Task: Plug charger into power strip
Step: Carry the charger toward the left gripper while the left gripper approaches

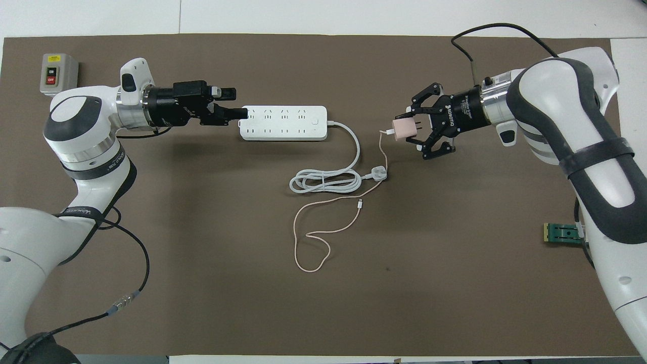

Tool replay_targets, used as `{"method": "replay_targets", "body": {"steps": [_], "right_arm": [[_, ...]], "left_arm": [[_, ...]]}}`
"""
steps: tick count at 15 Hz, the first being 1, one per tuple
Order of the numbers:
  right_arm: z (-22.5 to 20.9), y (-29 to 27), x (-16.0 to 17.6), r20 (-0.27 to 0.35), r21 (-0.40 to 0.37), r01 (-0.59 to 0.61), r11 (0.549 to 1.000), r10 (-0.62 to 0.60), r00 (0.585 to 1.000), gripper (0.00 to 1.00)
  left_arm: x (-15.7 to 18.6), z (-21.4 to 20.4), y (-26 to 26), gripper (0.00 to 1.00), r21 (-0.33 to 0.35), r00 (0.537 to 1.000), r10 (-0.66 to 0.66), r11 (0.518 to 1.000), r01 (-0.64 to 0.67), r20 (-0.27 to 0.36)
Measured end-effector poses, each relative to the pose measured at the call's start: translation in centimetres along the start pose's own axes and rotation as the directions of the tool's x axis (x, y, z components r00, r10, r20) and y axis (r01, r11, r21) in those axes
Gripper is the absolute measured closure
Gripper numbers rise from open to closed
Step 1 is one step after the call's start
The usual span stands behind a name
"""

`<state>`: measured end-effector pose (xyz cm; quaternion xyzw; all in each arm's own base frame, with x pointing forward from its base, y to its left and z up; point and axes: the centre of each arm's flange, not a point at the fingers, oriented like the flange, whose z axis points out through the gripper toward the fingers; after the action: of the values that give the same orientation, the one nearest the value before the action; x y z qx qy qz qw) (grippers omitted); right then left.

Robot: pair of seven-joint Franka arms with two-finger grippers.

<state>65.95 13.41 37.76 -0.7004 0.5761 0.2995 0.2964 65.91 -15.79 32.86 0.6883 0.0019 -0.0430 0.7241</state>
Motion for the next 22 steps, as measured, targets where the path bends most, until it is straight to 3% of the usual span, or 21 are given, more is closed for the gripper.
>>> {"method": "replay_targets", "body": {"steps": [5,9,14,18,22], "right_arm": [[4.4,-1.2,-8.7,-0.02,0.043,-0.015,0.999,0.016,1.0,0.48],[7.3,-1.1,-12.7,-0.015,0.07,-0.012,0.998,0.013,1.0,0.48],[10.8,-0.6,-15.5,0.05,0.097,-0.026,0.995,0.021,0.999,0.48],[14.2,-0.2,-16.9,0.066,0.136,-0.039,0.99,0.03,0.997,0.48],[16.3,-1.2,-16.8,0.066,0.147,-0.037,0.988,0.027,0.997,0.48]], "left_arm": [[-0.1,1.0,-0.8,0.0,-0.052,1.0,0.011,0.999,-0.01,0.013],[-0.1,0.8,-0.8,0.0,-0.054,1.0,0.01,0.999,-0.009,0.011],[-0.1,0.6,-0.8,0.0,-0.057,0.995,0.099,0.993,-0.099,0.008],[0.3,0.1,-1.2,0.0,-0.02,0.992,0.119,0.993,-0.12,-0.03],[0.3,-0.1,-1.4,0.0,-0.002,0.992,0.122,0.992,-0.122,-0.028]]}}
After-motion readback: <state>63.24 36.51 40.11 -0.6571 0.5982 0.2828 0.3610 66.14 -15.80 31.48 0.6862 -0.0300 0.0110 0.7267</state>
